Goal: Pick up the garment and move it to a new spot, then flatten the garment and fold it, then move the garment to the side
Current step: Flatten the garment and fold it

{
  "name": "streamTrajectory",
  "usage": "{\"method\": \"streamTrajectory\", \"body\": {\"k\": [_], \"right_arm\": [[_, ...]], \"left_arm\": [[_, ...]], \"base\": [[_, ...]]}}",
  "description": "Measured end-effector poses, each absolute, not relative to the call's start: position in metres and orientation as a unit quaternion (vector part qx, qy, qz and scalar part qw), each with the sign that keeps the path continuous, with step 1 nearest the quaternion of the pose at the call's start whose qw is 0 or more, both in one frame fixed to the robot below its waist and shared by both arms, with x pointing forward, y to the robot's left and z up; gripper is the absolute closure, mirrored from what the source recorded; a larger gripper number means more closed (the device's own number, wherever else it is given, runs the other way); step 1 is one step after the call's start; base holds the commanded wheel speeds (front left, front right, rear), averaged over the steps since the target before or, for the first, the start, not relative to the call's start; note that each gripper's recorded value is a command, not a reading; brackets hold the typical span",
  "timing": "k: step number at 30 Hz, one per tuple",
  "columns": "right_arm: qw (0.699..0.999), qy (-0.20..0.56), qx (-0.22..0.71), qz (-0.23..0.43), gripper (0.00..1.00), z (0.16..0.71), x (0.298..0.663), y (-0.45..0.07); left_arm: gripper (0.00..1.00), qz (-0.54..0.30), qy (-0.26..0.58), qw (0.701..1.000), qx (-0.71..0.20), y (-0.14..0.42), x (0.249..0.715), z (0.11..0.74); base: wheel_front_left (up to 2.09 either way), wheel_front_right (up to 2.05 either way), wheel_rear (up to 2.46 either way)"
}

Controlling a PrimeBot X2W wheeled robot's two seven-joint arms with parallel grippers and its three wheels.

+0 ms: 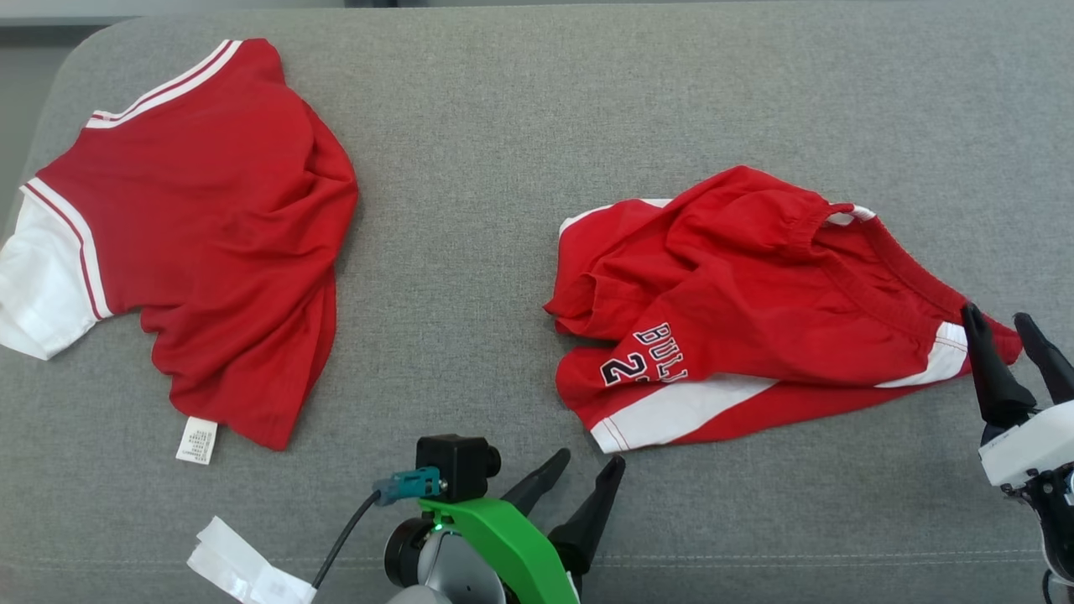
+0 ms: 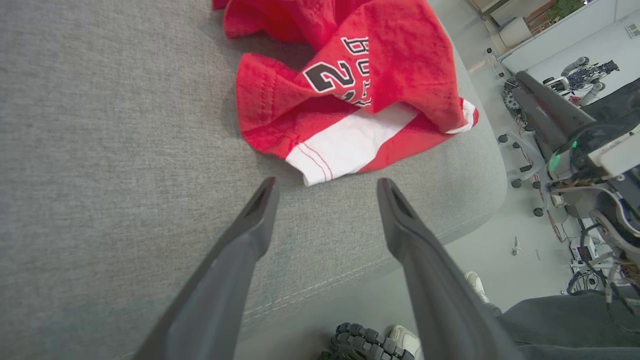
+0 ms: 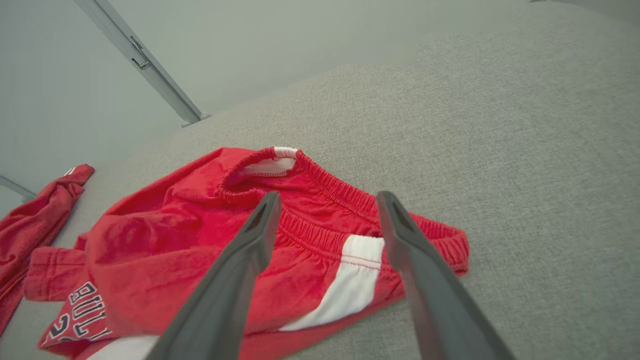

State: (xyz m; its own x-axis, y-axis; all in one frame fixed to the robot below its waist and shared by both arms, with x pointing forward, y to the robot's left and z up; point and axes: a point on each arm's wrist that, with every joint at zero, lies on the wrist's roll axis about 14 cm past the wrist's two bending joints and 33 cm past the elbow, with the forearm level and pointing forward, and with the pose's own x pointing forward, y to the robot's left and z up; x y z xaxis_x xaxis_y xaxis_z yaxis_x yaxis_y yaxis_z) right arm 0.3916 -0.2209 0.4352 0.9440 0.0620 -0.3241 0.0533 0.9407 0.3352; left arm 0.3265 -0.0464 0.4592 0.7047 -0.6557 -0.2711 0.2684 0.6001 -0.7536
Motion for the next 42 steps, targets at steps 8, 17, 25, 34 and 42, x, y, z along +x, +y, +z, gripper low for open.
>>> {"method": "streamTrajectory", "body": {"k": [8, 17, 25, 34, 42], "right_arm": [[0.973, 0.218, 0.065, 0.047, 0.00, 0.414, 0.387, -0.225], [0.959, 0.271, 0.026, 0.084, 0.00, 0.391, 0.388, -0.223], [0.953, 0.289, 0.012, 0.088, 0.00, 0.382, 0.399, -0.227], [0.936, 0.332, 0.046, 0.106, 0.00, 0.358, 0.392, -0.208], [0.932, 0.344, 0.055, 0.099, 0.00, 0.354, 0.388, -0.213]], "left_arm": [[0.00, -0.269, 0.274, 0.849, -0.362, -0.047, 0.329, 0.458], [0.00, -0.263, 0.280, 0.848, -0.366, -0.044, 0.331, 0.454], [0.00, -0.254, 0.276, 0.851, -0.367, -0.039, 0.338, 0.453], [0.00, -0.240, 0.274, 0.855, -0.369, -0.032, 0.342, 0.449], [0.00, -0.232, 0.270, 0.857, -0.372, -0.029, 0.345, 0.449]], "base": [[0.00, 0.00, 0.00], [0.00, 0.00, 0.00], [0.00, 0.00, 0.00], [0.00, 0.00, 0.00], [0.00, 0.00, 0.00]]}}
